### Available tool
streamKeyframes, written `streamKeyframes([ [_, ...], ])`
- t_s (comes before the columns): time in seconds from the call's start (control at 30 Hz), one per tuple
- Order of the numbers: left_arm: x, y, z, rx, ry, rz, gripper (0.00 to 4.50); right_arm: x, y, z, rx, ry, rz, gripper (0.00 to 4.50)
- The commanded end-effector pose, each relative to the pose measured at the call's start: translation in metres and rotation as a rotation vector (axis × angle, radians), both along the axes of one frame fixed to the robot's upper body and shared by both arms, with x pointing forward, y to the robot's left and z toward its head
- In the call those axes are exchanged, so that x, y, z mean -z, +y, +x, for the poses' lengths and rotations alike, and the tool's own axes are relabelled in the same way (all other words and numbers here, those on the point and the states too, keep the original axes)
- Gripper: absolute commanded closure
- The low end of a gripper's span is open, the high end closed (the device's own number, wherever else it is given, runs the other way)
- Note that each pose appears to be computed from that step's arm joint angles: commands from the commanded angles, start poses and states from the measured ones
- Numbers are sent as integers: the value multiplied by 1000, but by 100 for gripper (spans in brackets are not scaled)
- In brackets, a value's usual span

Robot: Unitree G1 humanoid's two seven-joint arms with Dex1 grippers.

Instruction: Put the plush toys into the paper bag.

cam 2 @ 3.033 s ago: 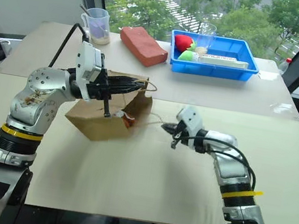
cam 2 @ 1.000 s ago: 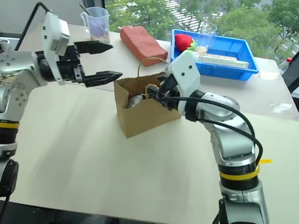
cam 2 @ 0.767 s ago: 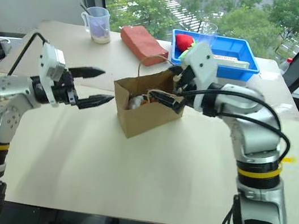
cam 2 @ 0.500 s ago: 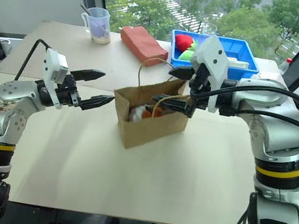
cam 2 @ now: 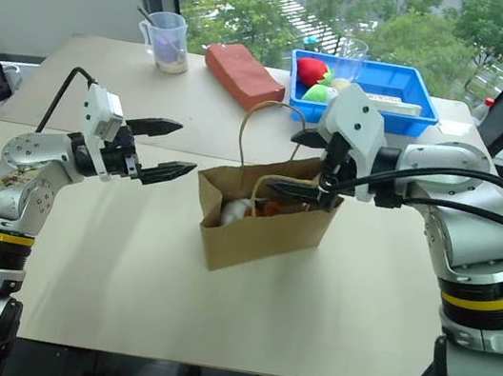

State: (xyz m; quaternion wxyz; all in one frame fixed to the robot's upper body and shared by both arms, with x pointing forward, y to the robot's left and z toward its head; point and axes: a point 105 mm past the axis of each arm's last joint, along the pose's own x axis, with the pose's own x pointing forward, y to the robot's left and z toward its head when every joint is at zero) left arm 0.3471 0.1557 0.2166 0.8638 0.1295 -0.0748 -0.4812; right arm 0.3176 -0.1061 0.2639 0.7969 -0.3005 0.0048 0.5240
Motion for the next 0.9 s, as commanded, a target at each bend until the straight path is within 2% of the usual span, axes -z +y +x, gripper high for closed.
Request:
streamKeyframes([
  [0.03, -14, -6, -10, 46, -54, 18, 0, -9, -6, -11, -45, -53, -67, 4],
  [0.2, -12, -6, -13, 58, -43, 28, 0, -6, -17, -25, -106, 4, -162, 4],
  [0.4, -11, -7, -13, 64, -43, 28, 0, -11, -21, -42, -168, 78, -193, 4],
  [0.53, -9, -6, -13, 67, -36, 33, 0, -27, -22, -54, -196, 128, -173, 4],
  [0.63, -9, -6, -14, 70, -33, 34, 0, -39, -24, -53, -179, 128, -131, 4],
  [0.77, -6, -5, -13, 70, -23, 38, 0, -76, -17, -64, -204, 151, -1, 4],
  [0.83, -5, -5, -11, 69, -20, 36, 0, -80, -6, -73, -245, 189, 42, 4],
  [0.9, -5, -6, -8, 60, -20, 26, 0, -70, 4, -81, -275, 231, 41, 4],
])
